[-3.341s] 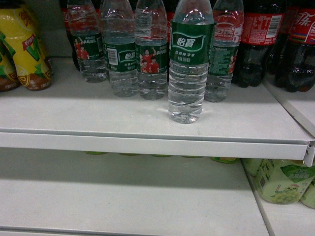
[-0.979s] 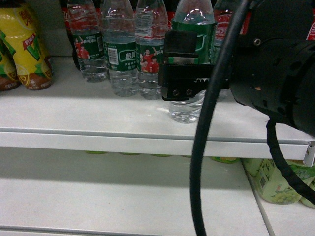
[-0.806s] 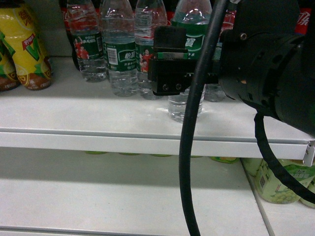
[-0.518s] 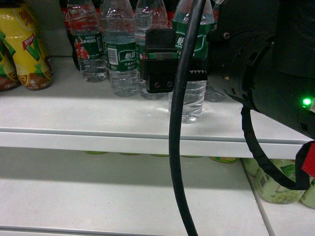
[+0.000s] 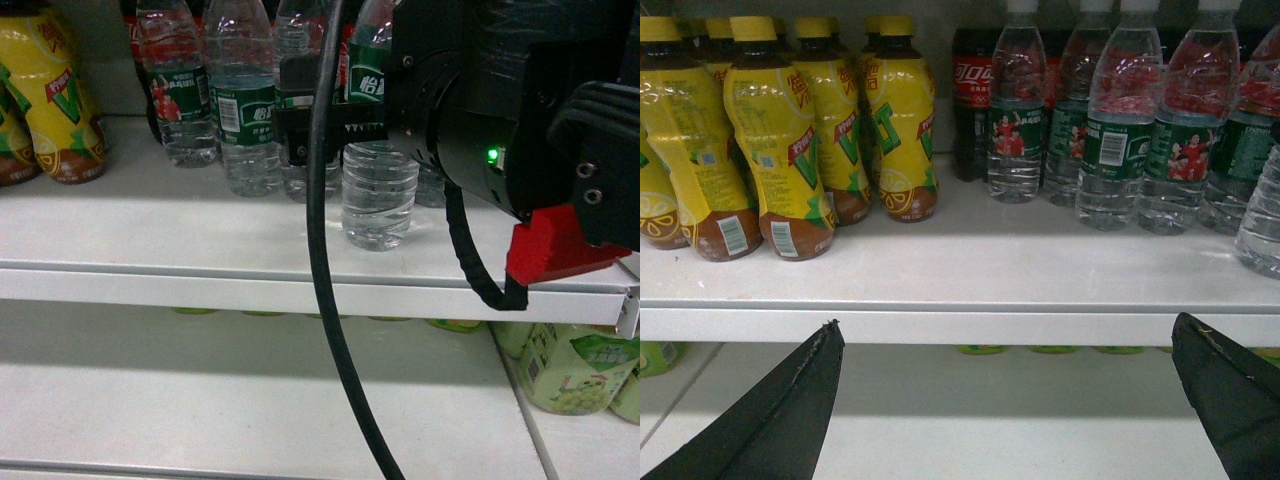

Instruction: Move water from second to third shelf

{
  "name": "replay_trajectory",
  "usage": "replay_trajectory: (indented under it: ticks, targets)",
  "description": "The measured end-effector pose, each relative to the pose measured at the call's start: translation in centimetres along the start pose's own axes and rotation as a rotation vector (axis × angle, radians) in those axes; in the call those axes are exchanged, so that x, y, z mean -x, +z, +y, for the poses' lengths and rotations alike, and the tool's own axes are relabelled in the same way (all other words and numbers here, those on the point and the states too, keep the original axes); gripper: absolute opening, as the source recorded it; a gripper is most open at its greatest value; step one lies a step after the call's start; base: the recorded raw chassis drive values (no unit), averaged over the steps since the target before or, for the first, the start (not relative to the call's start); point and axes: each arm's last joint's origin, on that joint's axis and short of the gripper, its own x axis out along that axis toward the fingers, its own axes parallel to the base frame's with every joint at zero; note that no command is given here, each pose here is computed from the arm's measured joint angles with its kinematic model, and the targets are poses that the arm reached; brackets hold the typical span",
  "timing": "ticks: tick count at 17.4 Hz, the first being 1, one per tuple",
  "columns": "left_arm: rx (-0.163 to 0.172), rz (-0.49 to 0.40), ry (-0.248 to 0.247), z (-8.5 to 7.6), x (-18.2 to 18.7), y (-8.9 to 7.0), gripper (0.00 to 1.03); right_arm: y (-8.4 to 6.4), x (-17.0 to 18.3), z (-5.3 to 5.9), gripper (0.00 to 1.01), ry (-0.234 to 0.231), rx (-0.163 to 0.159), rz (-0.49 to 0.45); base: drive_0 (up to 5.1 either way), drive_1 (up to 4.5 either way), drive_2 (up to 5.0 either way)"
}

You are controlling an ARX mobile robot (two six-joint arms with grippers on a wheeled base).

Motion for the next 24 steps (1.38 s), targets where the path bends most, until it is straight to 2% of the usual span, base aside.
replay_trajectory:
  ticks: [3,6,8,11,12,13,14,15,16,18,20,24]
  targets:
    - [0.000,0.000,0.000,0.0,0.0,0.0,0.98,0.2,-1.2,0.0,0.98,-0.029,0.008,0.001,0.0,0.00,0.0]
    - [0.000,0.000,0.000,0.0,0.0,0.0,0.98,-0.2,-1.9,-0.2,0.98,-0.053,0.013,0.028,0.0,0.00,0.0]
    - [0.000,0.000,0.000,0.0,0.0,0.0,0.98,-0.1,-1.9,-0.1,0.97,-0.063,-0.004,0.025,0.0,0.00,0.0]
    - [0.000,0.000,0.000,0.0,0.0,0.0,0.98,-0.2,-1.9,-0.2,0.65,-0.074,-0.013,0.039,0.0,0.00,0.0]
    - [0.000,0.000,0.000,0.0,0.0,0.0,0.98,-0.2,-1.9,-0.2,0.54,-0.073,-0.030,0.045,0.0,0.00,0.0]
    - [0.000,0.000,0.000,0.0,0.0,0.0,0.98,0.0,-1.4,-0.3,0.45,-0.066,-0.061,0.044,0.0,0.00,0.0]
    - [0.000,0.000,0.000,0.0,0.0,0.0,0.98,0.0,1.2,-0.9,0.43,-0.029,-0.092,0.059,0.0,0.00,0.0]
    - [0.000,0.000,0.000,0.0,0.0,0.0,0.98,0.1,3.0,-1.3,0.43,0.003,-0.104,0.081,0.0,0.00,0.0]
    - [0.000,0.000,0.000,0.0,0.0,0.0,0.98,0.1,4.5,-1.6,0.43,0.010,-0.103,0.095,0.0,0.00,0.0]
    - [0.000,0.000,0.000,0.0,0.0,0.0,0.98,0.2,7.0,-2.4,0.42,0.006,-0.083,0.086,0.0,0.00,0.0]
    - [0.000,0.000,0.000,0.0,0.0,0.0,0.98,1.0,9.5,-3.7,0.42,-0.014,-0.027,0.047,0.0,0.00,0.0]
    - [0.000,0.000,0.000,0.0,0.0,0.0,0.98,1.6,13.2,-6.5,0.42,-0.060,-0.038,0.052,0.0,0.00,0.0]
